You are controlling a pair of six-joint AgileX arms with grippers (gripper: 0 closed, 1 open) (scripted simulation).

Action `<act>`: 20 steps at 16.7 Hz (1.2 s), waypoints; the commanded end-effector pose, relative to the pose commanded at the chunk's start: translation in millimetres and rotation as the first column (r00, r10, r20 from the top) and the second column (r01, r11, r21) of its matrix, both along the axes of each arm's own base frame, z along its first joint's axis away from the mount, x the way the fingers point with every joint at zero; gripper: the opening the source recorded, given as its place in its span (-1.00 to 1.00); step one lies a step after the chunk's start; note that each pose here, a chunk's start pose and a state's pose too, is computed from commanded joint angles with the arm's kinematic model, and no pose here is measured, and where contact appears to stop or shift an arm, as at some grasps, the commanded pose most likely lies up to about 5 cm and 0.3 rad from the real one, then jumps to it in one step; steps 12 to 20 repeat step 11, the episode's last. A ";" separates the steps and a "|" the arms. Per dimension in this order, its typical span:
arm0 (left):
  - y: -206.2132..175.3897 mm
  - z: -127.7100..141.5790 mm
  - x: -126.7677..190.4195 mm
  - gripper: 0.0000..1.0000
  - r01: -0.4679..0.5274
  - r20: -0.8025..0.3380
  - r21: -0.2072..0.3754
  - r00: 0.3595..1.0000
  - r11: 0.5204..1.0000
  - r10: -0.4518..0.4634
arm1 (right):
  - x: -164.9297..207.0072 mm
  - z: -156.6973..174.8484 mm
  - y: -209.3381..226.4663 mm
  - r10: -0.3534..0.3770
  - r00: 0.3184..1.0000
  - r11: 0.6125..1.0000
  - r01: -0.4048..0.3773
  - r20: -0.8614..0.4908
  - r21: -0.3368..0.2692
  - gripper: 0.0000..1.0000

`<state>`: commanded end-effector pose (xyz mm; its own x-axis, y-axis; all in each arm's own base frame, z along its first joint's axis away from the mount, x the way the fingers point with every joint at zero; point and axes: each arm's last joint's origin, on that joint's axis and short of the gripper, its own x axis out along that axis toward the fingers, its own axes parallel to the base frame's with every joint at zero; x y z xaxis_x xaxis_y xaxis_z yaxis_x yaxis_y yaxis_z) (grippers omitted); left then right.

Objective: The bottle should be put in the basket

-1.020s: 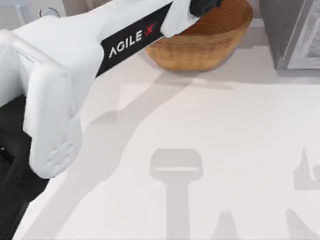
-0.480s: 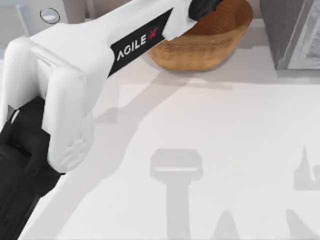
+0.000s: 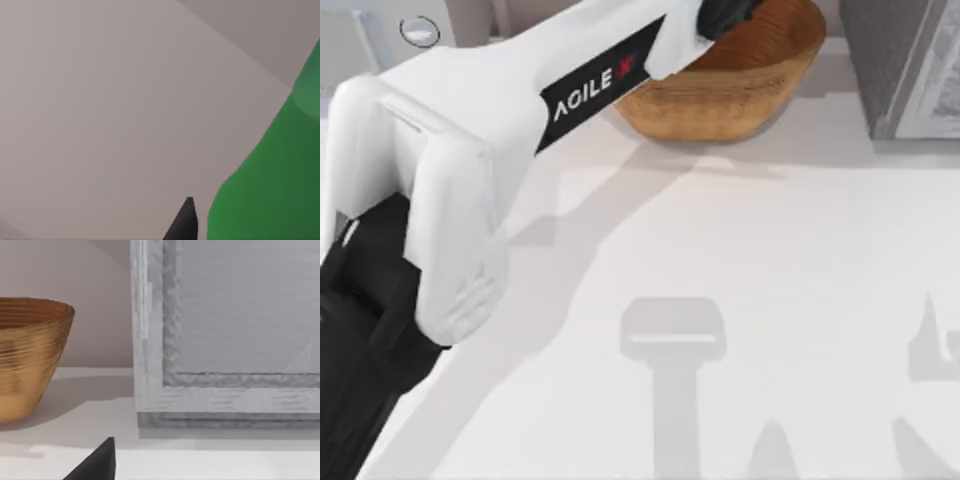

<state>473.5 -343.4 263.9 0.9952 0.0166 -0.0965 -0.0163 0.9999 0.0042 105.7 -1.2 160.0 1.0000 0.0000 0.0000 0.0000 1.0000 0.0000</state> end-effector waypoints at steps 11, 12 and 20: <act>0.0 0.0 0.0 1.00 0.000 0.000 0.000 1.000 1.000 0.000 | 0.0 0.0 0.0 0.000 1.000 1.000 0.000 0.000 0.000 1.00; 0.0 0.0 0.0 1.00 0.000 0.000 0.000 1.000 1.000 0.000 | 0.0 0.0 0.0 0.000 1.000 1.000 0.000 0.000 0.000 1.00; 0.0 0.0 0.0 1.00 0.000 0.000 0.000 1.000 1.000 0.000 | 0.0 0.0 0.0 0.000 1.000 1.000 0.000 0.000 0.000 1.00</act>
